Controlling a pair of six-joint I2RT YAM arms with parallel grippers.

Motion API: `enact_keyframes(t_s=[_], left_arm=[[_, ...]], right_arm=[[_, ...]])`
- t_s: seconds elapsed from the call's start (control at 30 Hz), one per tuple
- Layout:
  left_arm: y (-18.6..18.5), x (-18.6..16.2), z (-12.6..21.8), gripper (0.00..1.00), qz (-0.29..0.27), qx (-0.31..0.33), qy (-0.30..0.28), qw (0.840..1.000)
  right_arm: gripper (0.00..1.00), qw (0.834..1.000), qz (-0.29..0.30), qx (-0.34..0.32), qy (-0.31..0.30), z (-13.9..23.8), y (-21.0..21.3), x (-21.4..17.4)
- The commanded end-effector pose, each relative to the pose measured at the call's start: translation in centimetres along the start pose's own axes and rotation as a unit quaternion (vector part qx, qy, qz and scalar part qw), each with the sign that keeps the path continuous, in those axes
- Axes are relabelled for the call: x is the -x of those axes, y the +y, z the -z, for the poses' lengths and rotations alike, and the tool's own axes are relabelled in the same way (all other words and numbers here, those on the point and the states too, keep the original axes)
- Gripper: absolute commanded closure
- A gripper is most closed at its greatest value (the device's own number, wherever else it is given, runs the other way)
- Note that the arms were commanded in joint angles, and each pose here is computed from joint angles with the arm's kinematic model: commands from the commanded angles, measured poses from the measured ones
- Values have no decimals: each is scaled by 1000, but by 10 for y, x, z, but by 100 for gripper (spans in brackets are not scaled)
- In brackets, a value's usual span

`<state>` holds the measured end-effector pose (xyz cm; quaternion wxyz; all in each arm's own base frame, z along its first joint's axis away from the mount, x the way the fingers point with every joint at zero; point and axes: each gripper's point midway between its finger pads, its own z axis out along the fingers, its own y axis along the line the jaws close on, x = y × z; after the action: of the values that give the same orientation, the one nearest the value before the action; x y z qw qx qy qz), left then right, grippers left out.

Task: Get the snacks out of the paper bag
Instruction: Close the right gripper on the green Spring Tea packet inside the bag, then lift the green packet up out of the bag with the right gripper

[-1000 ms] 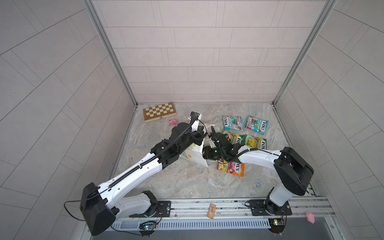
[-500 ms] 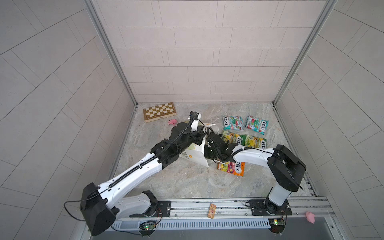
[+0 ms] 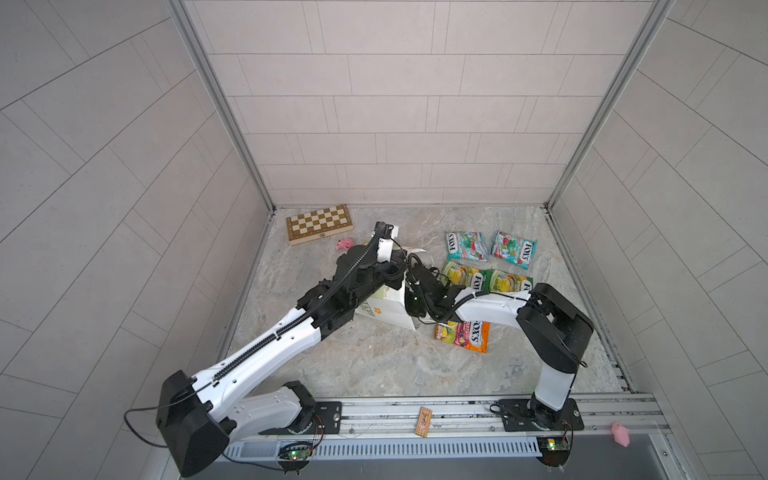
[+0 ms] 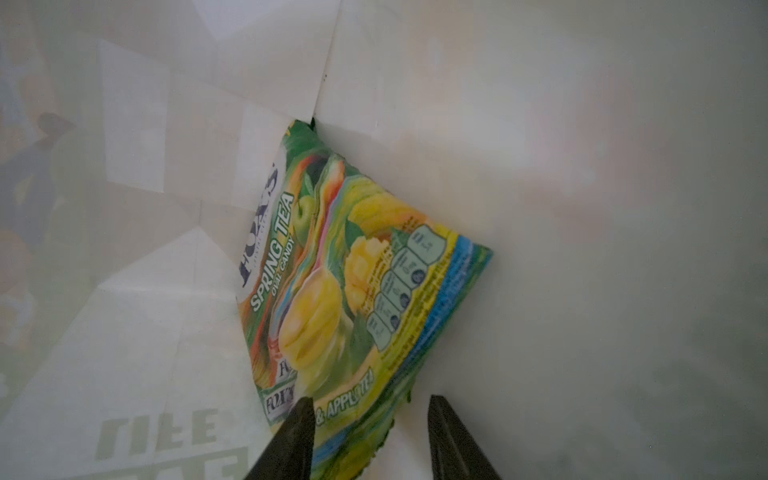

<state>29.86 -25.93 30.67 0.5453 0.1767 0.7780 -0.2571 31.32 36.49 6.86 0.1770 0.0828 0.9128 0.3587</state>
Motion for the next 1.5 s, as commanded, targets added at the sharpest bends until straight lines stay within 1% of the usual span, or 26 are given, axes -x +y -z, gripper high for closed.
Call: enact_keyframes(t_s=[0.0,0.13,0.23,0.33,0.4,0.47,0.67,0.8,1.0,1.47], left_arm=[[-4,14,6,100,10,-16,-29,999],[-4,13,6,100,15,-18,-27,999],[-4,14,6,100,16,-21,-27,999],[-4,14,6,100,16,-21,-27,999],[-4,14,6,100,16,-22,-28,999],[-3,15,7,100,17,-20,-29,999],[5,15,7,100,14,1,-28,1000],[12,15,9,100,11,20,-28,999],[21,14,10,100,3,47,-27,999],[39,15,15,100,-12,100,-26,995]], right_arm=[[56,998,-16,61,2,-8,27,2],[58,994,-35,100,-8,-13,37,6],[62,990,-51,130,-22,-15,43,10],[66,988,-54,141,-20,-18,47,11],[71,989,-55,136,-19,-19,45,10],[80,990,-53,130,-21,-19,41,10],[100,991,-40,127,-21,-16,41,9],[100,993,-25,117,-23,-10,40,10],[100,996,6,84,-32,5,34,12],[100,995,74,44,-42,51,34,19]])
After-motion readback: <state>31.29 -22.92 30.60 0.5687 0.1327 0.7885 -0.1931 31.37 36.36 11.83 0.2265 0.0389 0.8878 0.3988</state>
